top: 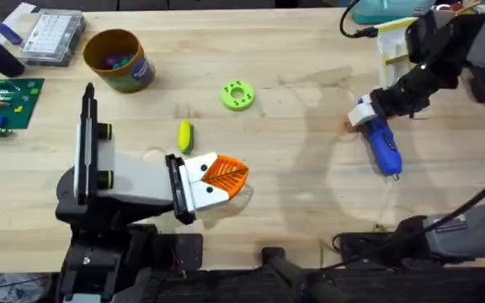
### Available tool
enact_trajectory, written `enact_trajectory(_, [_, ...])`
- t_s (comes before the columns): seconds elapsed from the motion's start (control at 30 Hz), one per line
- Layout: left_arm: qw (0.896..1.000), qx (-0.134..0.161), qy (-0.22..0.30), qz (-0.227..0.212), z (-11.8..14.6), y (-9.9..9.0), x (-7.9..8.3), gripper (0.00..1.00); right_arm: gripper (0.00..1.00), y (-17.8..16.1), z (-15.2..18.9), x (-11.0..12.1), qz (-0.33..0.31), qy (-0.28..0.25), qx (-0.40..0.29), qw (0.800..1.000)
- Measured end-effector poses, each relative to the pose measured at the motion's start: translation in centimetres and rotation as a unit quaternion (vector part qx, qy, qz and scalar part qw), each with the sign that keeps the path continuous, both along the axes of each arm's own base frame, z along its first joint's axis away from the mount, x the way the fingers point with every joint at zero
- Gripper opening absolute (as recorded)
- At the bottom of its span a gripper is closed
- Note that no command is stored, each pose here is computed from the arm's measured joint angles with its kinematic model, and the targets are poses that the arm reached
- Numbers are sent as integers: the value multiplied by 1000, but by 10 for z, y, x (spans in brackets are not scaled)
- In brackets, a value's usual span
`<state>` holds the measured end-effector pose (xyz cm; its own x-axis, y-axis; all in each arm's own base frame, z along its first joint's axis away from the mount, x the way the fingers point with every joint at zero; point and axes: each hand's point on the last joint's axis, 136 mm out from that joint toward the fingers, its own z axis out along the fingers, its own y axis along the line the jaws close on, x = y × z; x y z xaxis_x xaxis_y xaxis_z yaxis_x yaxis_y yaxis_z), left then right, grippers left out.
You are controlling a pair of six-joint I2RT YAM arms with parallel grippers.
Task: Pick up the gripper from the table and insert it into the empty holder that is missing its gripper. Then pick up a screw, insert it into the mounting hole, and use the screwdriver to tighten it. Finally, clean up the table by picking up the vegetable and placing it into the bucket.
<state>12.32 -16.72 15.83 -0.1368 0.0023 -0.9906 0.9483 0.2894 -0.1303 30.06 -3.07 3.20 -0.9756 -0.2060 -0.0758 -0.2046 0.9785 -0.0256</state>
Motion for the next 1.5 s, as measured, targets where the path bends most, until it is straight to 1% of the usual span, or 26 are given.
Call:
enact_trajectory(0.03, [1000,0,0,0,0,0,0,4,796,0,0,0,1,1,0,1000])
enact_trajectory(0.1, [1000,0,0,0,0,0,0,4,714,1,0,-1,5,3,1,1000])
enact_trajectory(0.13, [1000,0,0,0,0,0,0,4,656,1,0,-2,7,4,1,1000])
enact_trajectory(0.2, [1000,0,0,0,0,0,0,4,460,1,0,-3,10,7,1,1000])
enact_trajectory(0.3, [1000,0,0,0,0,0,0,4,94,2,-1,-6,12,13,3,1000])
enact_trajectory(0.33, [1000,0,0,0,0,0,0,4,35,2,-2,-7,11,15,4,1000])
enact_trajectory(1.1, [1000,0,0,0,0,0,0,4,27,2,-2,-7,11,15,4,1000])
enact_trajectory(1.33, [1000,0,0,0,0,0,0,4,27,13,4,-18,11,30,32,999])
enact_trajectory(1.4, [1000,0,0,0,0,0,0,4,27,17,12,-17,12,19,41,999])
enact_trajectory(1.5, [1000,0,0,0,0,0,0,4,27,21,32,-13,15,-16,50,998])
